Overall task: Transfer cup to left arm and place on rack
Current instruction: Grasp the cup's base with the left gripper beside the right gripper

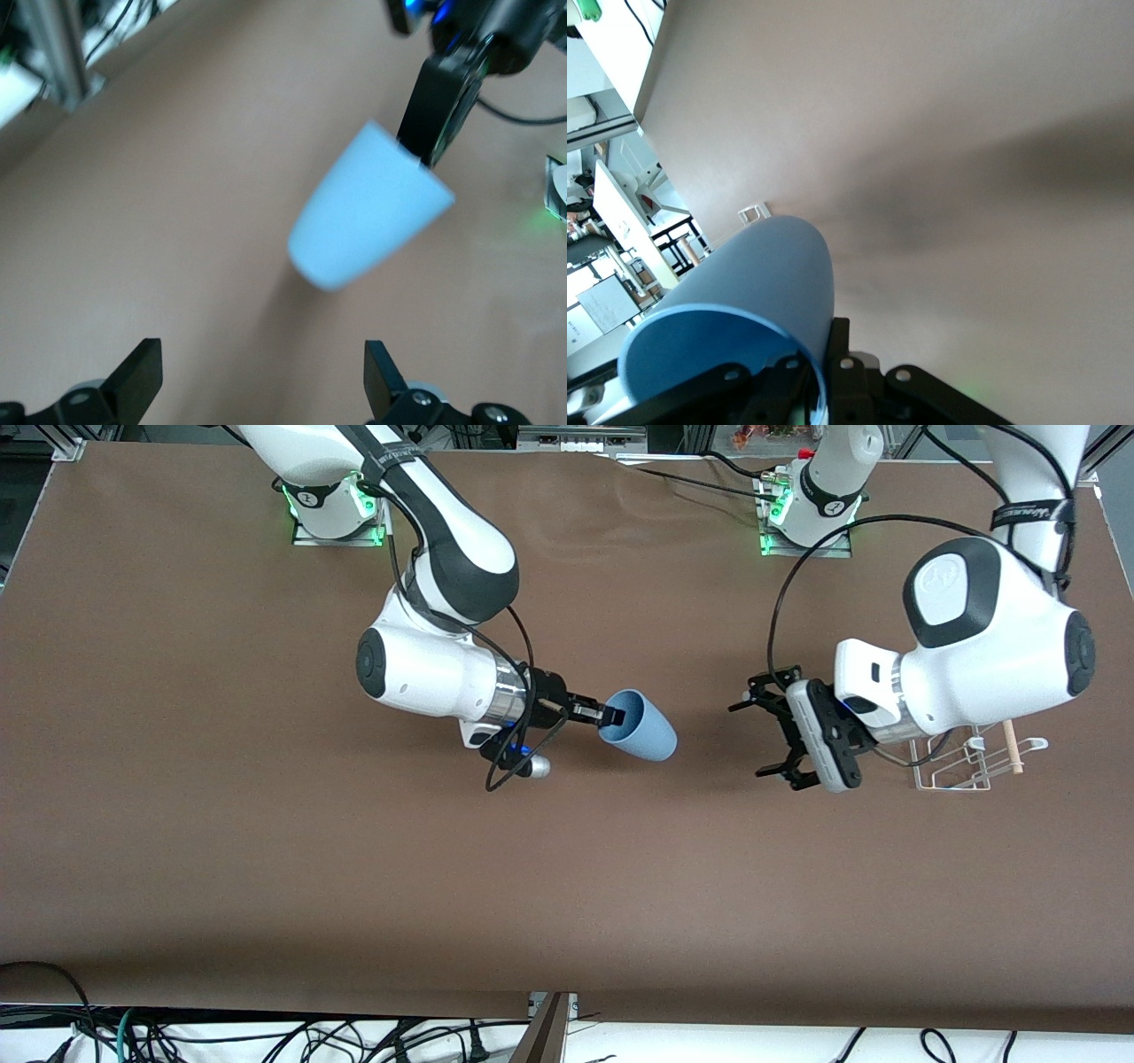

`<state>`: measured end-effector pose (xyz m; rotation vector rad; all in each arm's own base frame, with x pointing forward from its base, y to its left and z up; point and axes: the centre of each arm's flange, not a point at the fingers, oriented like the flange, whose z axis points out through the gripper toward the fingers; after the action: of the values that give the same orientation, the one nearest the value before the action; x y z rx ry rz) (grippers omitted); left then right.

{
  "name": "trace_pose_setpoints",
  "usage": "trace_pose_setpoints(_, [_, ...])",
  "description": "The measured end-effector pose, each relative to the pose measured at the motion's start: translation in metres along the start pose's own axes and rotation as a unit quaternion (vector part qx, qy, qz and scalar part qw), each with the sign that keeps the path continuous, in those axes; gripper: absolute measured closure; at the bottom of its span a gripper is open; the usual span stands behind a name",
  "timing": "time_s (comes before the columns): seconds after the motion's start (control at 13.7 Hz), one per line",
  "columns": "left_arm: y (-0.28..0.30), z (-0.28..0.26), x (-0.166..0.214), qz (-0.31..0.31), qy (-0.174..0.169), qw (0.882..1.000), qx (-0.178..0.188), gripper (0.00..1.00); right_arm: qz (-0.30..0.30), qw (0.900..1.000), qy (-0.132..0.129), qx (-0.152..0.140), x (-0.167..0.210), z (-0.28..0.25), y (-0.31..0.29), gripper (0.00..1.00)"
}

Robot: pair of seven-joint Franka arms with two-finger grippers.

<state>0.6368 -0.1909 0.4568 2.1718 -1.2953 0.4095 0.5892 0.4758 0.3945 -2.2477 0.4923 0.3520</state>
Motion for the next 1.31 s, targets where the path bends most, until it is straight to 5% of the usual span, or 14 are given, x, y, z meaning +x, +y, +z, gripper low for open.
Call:
trace_pose_setpoints(0.22, [-0.001,0.024,0.005,0.091,0.046,0.994,-0.026,0.00,0.016,1.000,-0.008,0.007,-0.011,0.002,-0.010,0.95])
trace_pose_setpoints(0.51, [0.009,0.051,0.007,0.165,0.049,0.984,-0.051,0.00,0.028,0.999,-0.013,0.012,-0.020,0.003,-0.019,0.95])
trace_pose_setpoints(0.95, [0.038,0.056,0.007,0.184,0.039,0.978,-0.096,0.00,0.049,0.998,-0.020,0.020,-0.033,0.002,-0.031,0.95])
trace_pose_setpoints(1.31, [0.037,0.045,0.002,0.184,0.040,0.977,-0.099,0.00,0.047,0.998,-0.022,0.023,-0.037,0.002,-0.036,0.95])
